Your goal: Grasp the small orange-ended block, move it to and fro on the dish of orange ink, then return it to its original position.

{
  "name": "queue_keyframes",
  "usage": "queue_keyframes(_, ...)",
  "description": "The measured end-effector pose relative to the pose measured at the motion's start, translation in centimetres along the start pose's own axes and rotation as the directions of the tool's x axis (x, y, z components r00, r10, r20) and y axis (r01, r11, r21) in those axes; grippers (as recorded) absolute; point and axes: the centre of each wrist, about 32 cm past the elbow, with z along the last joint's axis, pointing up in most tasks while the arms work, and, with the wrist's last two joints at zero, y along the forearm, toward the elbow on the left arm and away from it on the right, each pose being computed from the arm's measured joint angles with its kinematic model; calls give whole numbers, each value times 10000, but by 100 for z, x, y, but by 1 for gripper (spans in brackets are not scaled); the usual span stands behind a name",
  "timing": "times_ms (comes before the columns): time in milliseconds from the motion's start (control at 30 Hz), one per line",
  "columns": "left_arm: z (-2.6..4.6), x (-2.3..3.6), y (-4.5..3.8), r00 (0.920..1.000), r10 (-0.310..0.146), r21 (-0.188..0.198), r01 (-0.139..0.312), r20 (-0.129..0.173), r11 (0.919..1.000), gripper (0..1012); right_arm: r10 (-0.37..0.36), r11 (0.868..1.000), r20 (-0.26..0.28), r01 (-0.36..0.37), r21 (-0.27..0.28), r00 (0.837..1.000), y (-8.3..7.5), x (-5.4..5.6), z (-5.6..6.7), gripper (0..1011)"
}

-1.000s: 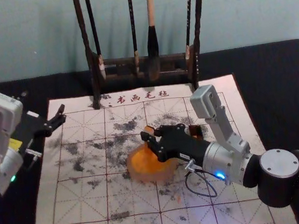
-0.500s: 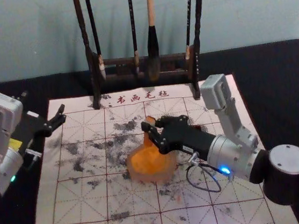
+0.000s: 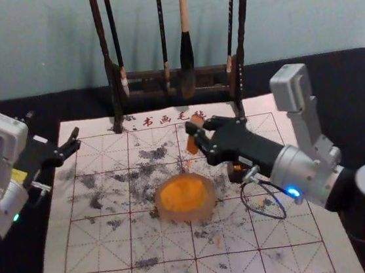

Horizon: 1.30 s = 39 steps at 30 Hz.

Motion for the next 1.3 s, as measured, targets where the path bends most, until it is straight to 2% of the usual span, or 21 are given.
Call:
queue_keyframes(133,0,0,0,10000,0,0,0,0,10000,1001,-441,9990,-156,442,71,9989,-119,18,45,135)
queue_keyframes(300,0,0,0,10000,0,-1,0,0,10000,1001,-948,9954,-444,954,105,9945,-259,32,31,135)
queue_keyframes(567,0,1,0,10000,0,0,0,1,10000,1001,-1775,9837,-703,1790,154,9816,-445,25,-137,134)
queue_keyframes(967,0,1,0,10000,1,0,-1,1,10000,1001,-2262,9741,-566,2253,-207,9724,-538,81,-380,134)
queue_keyframes(1300,0,0,0,10000,0,-1,0,0,10000,1001,-2301,9731,-709,2292,-214,9706,-514,104,-415,134)
